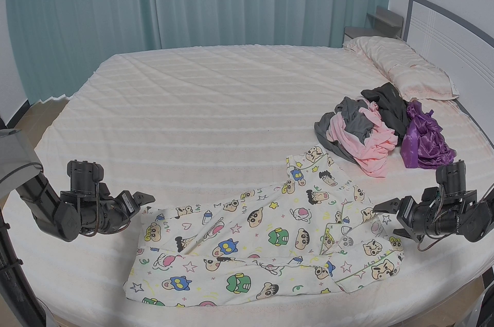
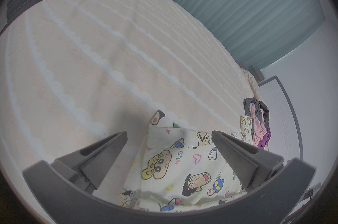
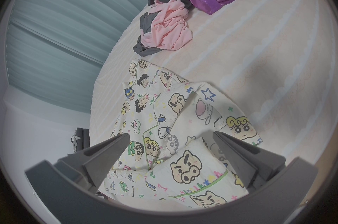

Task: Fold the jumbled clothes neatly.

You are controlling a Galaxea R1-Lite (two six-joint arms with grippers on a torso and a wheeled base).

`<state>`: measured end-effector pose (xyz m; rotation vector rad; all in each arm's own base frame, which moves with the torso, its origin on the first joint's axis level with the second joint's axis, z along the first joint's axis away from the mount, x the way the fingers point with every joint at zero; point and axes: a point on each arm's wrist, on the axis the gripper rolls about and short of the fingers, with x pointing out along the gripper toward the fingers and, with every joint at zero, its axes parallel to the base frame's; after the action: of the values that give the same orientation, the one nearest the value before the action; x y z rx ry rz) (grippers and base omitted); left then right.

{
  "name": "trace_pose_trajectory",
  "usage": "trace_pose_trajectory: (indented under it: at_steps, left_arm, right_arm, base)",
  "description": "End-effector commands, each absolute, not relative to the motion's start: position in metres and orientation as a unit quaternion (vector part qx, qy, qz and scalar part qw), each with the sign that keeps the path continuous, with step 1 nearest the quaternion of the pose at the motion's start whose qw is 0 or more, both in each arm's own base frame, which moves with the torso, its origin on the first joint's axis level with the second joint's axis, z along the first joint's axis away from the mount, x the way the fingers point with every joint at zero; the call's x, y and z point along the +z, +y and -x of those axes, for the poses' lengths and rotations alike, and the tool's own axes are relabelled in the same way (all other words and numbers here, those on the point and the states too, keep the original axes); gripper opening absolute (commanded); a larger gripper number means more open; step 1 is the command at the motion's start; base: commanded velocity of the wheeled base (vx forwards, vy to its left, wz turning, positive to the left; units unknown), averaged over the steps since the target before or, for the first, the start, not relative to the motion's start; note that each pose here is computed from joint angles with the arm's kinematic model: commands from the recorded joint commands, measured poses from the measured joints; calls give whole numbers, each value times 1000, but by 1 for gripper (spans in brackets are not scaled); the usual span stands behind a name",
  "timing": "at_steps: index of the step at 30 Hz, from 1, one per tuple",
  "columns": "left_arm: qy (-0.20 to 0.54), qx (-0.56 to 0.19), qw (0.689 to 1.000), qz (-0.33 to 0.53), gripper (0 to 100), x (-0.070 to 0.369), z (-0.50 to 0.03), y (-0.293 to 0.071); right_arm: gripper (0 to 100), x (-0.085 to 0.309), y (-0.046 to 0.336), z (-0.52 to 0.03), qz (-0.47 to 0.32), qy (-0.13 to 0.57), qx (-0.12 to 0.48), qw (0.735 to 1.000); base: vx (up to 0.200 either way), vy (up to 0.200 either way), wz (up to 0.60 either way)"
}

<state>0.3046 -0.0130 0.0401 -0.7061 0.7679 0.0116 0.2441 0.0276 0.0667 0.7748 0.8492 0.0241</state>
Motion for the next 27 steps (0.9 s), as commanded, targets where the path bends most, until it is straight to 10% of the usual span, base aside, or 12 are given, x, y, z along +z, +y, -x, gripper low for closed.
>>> trace_pose_trajectory:
  at_steps: [1, 7, 8, 27]
  left_arm:
    - [388, 5, 859, 334, 100, 22, -317, -19]
    - [395, 0, 857, 331, 100, 17, -328, -24]
    - [396, 0, 857, 331, 0, 17, -328, -25]
    - [363, -10, 870, 333, 0, 31, -351, -29]
  right_arm:
    - [100, 65, 28, -244, -366, 405, 12, 838]
    - [100, 65, 29, -244, -365, 406, 13, 838]
    - [100, 65, 29, -244, -365, 406, 13, 838]
    - [100, 61, 29, -244, -364, 412, 10, 835]
  base:
    - [0, 0, 0]
    - [0, 0, 0]
    - [0, 0, 0]
    - [0, 0, 0]
